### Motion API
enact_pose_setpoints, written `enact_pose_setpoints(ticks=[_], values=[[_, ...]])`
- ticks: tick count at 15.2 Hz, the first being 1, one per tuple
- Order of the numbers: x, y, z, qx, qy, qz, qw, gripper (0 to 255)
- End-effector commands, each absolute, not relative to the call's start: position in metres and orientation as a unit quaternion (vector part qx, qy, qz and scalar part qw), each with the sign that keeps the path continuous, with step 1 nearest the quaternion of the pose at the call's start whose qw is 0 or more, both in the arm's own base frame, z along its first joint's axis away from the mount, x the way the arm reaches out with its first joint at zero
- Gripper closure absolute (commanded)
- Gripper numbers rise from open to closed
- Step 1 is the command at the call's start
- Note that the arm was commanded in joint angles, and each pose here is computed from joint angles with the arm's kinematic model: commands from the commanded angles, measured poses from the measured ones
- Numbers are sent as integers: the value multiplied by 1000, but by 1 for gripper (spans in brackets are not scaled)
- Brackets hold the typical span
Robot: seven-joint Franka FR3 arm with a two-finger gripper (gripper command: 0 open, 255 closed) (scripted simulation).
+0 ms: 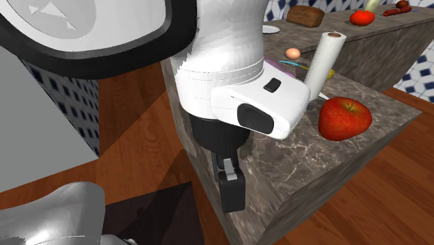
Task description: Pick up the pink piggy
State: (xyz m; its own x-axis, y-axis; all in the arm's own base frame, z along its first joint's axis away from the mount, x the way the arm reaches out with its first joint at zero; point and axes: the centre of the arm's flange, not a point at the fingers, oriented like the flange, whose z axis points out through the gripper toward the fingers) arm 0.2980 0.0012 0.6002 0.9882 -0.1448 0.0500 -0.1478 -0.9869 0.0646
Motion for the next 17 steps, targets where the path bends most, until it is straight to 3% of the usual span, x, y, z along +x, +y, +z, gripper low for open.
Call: enact_pose_setpoints(ticks=[1, 17], values=[[298, 1, 600, 996, -73, 23, 34, 0], [356, 192, 624, 952, -304, -44, 5, 0]])
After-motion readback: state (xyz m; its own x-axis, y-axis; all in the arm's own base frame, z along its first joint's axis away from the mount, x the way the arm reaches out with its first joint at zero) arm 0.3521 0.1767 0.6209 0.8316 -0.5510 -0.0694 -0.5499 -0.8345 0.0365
